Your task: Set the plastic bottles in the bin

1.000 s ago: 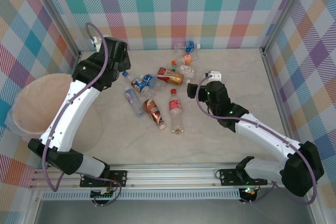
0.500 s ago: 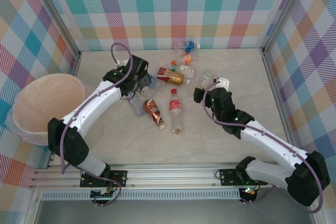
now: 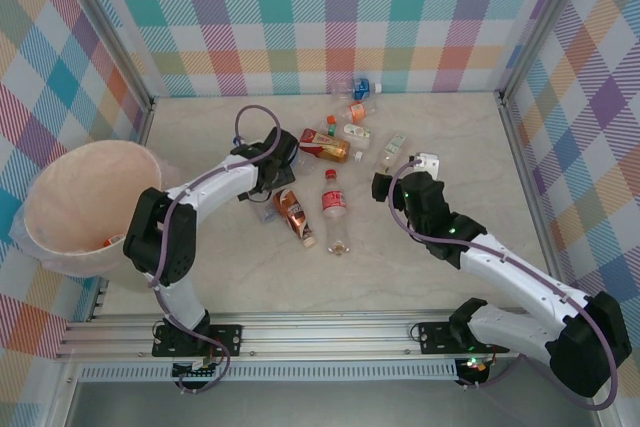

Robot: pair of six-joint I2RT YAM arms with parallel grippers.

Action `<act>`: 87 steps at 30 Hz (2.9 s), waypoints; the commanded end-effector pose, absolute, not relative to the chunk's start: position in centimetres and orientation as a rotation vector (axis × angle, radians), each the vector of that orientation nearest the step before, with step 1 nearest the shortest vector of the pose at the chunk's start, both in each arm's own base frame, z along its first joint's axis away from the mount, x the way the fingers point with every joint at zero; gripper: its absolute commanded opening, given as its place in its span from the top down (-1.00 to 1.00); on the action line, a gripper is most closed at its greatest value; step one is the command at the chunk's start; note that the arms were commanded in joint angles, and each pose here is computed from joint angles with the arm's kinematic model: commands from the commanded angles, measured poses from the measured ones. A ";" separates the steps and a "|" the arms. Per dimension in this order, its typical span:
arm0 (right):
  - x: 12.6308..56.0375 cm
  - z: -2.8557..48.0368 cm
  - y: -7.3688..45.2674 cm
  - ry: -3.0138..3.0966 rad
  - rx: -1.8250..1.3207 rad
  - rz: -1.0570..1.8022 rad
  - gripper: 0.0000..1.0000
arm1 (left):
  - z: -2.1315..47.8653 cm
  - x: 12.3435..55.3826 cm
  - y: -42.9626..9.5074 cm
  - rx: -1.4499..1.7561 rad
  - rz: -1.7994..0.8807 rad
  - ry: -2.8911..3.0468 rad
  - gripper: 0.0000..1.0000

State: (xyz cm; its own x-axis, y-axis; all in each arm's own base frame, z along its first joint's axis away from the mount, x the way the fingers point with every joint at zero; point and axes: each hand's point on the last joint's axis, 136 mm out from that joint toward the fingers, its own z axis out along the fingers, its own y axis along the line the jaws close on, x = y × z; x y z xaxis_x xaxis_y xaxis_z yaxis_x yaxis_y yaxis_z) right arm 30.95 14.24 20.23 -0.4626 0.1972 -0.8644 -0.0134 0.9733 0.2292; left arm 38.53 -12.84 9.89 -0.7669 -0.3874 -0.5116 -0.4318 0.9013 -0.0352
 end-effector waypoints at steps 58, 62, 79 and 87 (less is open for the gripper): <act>29.5 25.4 20.8 1.818 -0.441 0.441 -1.00 | 20.9 40.3 -12.7 -0.532 -0.381 2.313 0.11; 29.8 25.7 21.1 1.812 -0.445 0.447 -0.99 | 25.6 39.6 -13.1 -0.464 -0.451 2.253 0.11; 31.1 25.9 23.6 1.820 -0.470 0.522 -0.99 | 43.3 32.1 -4.3 -0.323 -0.085 1.879 0.10; 31.7 25.2 24.4 1.842 -0.476 0.539 -0.99 | 46.6 27.9 4.2 -0.499 0.368 1.680 0.08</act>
State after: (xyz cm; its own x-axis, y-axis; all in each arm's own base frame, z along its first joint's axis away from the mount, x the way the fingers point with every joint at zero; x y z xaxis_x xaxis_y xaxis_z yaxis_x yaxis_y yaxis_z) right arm 31.19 23.40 22.62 -0.3574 -0.1154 -0.9268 -0.5430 0.8331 0.1056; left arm 29.91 0.29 45.60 -0.1617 -0.2115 -0.9639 -0.3504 0.9254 -0.1443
